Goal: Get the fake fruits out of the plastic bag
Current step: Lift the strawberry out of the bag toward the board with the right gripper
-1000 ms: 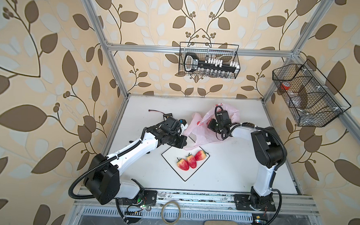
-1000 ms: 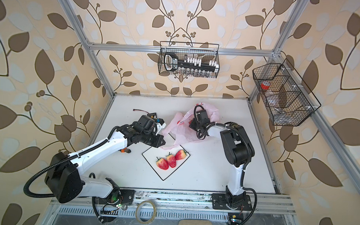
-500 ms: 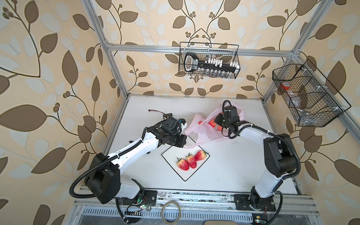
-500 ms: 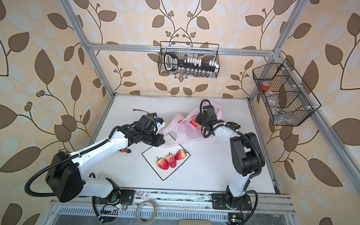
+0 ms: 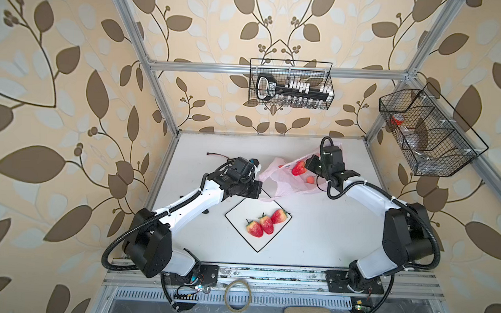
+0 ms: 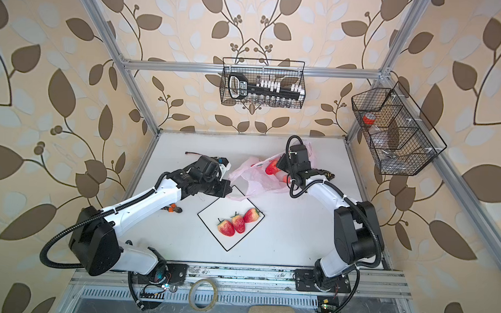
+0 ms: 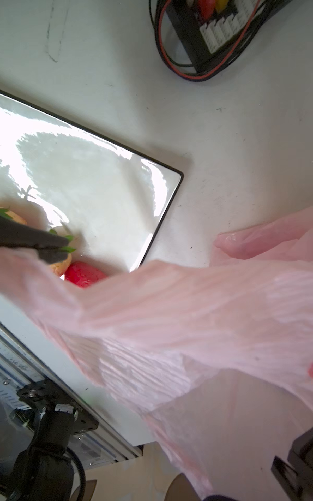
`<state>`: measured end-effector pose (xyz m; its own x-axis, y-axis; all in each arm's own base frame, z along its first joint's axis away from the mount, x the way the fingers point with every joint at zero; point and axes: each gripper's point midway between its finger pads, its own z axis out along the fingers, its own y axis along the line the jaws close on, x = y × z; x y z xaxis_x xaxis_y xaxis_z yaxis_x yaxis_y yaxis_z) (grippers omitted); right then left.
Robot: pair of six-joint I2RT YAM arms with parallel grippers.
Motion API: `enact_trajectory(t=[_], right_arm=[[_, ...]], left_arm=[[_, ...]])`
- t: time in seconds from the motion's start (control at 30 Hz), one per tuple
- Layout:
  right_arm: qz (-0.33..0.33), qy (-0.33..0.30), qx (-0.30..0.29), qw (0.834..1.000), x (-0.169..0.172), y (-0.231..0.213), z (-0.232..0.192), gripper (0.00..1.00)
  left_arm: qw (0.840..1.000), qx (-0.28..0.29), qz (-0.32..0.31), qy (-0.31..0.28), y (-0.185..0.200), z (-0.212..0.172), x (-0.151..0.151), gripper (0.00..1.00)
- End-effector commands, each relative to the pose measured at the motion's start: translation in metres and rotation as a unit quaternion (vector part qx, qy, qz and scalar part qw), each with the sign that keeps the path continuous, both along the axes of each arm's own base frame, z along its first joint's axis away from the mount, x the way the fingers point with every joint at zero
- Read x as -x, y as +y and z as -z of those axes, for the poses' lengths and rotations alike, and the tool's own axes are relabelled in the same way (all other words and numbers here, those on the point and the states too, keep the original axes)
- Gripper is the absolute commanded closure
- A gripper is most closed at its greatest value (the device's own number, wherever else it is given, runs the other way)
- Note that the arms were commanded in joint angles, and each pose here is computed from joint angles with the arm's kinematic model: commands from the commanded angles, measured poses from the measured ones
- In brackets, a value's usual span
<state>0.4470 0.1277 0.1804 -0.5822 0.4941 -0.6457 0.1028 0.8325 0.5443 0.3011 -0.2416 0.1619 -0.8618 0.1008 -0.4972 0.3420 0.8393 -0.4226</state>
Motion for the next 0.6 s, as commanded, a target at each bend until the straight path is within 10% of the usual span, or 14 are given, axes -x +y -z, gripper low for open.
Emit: enact_trajectory(t=[0.0, 0.57], right_arm=[[-0.029, -0.028, -0.014, 0.999, 0.013, 0.006, -0.024, 1.00], [-0.263, -0.122, -0.069, 0.954, 0.094, 0.065, -0.071, 1.00]], left_arm=[[1.000, 0.013, -0.005, -0.024, -0.012, -0.013, -0.019, 1.00], [0.999, 0.007, 0.016, -0.034, -0.027, -0.010, -0.062, 1.00]])
